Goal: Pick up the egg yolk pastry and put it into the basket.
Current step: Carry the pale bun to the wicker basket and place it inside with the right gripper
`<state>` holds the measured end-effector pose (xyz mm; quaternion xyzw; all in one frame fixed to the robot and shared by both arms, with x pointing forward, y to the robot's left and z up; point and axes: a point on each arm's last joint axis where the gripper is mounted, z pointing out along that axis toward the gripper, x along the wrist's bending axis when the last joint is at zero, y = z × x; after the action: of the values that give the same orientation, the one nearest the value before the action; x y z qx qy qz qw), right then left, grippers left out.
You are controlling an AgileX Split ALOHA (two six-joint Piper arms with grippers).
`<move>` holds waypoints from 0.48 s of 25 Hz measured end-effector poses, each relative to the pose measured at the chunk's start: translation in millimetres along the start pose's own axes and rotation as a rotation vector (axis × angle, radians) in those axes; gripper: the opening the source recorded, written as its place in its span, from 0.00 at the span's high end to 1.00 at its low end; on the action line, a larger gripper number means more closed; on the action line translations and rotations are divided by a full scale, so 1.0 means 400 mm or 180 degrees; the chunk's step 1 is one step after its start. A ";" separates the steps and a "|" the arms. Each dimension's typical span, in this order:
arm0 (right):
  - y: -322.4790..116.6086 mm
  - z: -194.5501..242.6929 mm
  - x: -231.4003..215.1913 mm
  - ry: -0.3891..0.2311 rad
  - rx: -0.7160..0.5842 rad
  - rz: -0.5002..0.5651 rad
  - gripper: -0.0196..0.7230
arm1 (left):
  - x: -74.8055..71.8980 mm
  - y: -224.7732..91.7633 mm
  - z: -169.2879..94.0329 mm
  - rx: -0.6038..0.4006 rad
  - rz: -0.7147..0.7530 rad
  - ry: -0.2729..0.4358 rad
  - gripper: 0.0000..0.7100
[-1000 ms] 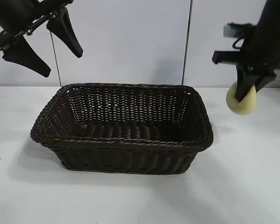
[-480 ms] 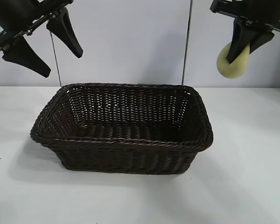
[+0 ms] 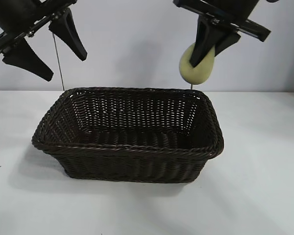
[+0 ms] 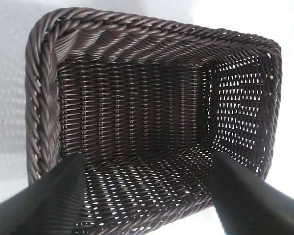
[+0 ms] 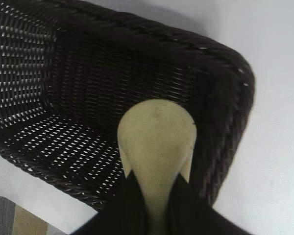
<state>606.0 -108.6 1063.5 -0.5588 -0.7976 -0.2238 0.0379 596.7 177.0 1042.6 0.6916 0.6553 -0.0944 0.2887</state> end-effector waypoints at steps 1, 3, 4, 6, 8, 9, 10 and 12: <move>0.000 0.013 0.006 0.0003 0.0019 -0.0017 0.93 | 0.000 0.000 0.000 0.0000 0.0000 0.0000 0.27; 0.004 0.035 0.015 0.0009 0.0008 -0.0029 0.93 | 0.000 0.000 0.000 0.0000 0.0000 0.0000 0.27; 0.006 0.046 0.018 0.0010 0.0001 -0.0026 0.93 | 0.000 0.000 0.000 0.0000 0.0000 0.0000 0.27; 0.010 0.062 0.018 0.0012 -0.0022 0.0008 0.93 | 0.000 0.000 0.000 0.0001 0.0000 0.0000 0.27; 0.012 0.076 0.014 0.0002 -0.0023 0.0046 0.93 | 0.000 0.000 0.000 0.0001 0.0000 0.0000 0.27; 0.012 0.085 0.011 -0.0002 0.0002 0.0054 0.93 | 0.000 0.000 0.000 0.0004 0.0000 0.0000 0.27; 0.012 0.095 0.008 -0.0009 0.0030 0.0061 0.93 | 0.000 0.000 0.000 0.0004 0.0000 0.0000 0.27; 0.011 0.119 0.001 -0.0020 0.0097 0.0103 0.93 | 0.000 0.000 0.000 0.0004 0.0000 0.0000 0.27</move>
<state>619.0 -88.1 1022.5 -0.5716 -0.7919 -0.2093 0.0475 596.6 177.0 1042.6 0.6918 0.6552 -0.0948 0.2883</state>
